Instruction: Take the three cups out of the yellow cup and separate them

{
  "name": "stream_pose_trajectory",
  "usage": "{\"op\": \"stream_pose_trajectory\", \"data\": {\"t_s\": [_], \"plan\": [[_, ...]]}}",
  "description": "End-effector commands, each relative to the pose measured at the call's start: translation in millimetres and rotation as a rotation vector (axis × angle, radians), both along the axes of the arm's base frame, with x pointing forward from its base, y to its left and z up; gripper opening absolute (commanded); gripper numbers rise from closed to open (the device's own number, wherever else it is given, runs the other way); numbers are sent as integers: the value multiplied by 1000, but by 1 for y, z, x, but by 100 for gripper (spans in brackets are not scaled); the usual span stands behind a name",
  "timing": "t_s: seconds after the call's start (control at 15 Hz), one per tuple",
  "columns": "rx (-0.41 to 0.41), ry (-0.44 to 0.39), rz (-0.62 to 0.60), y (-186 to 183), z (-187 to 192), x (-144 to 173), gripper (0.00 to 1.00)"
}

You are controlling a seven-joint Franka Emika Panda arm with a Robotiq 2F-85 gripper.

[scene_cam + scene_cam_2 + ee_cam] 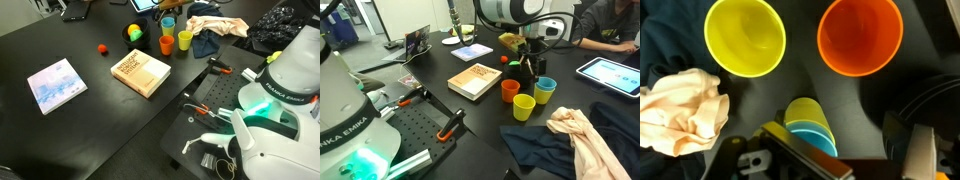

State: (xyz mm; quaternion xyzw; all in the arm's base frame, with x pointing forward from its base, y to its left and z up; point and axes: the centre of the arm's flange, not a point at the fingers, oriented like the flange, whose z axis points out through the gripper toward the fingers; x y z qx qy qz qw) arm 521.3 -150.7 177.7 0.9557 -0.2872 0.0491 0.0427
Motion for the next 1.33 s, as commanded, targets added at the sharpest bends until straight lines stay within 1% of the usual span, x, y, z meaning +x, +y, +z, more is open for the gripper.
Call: {"op": "stream_pose_trajectory", "data": {"t_s": [0.0, 0.53, 0.87, 1.27], "plan": [[13, 28, 90, -19, -2, 21, 100], [6, 39, 203, -32, -29, 50, 100], [-11, 46, 239, -40, -23, 69, 100], [-3, 59, 263, -40, -29, 78, 100]]}}
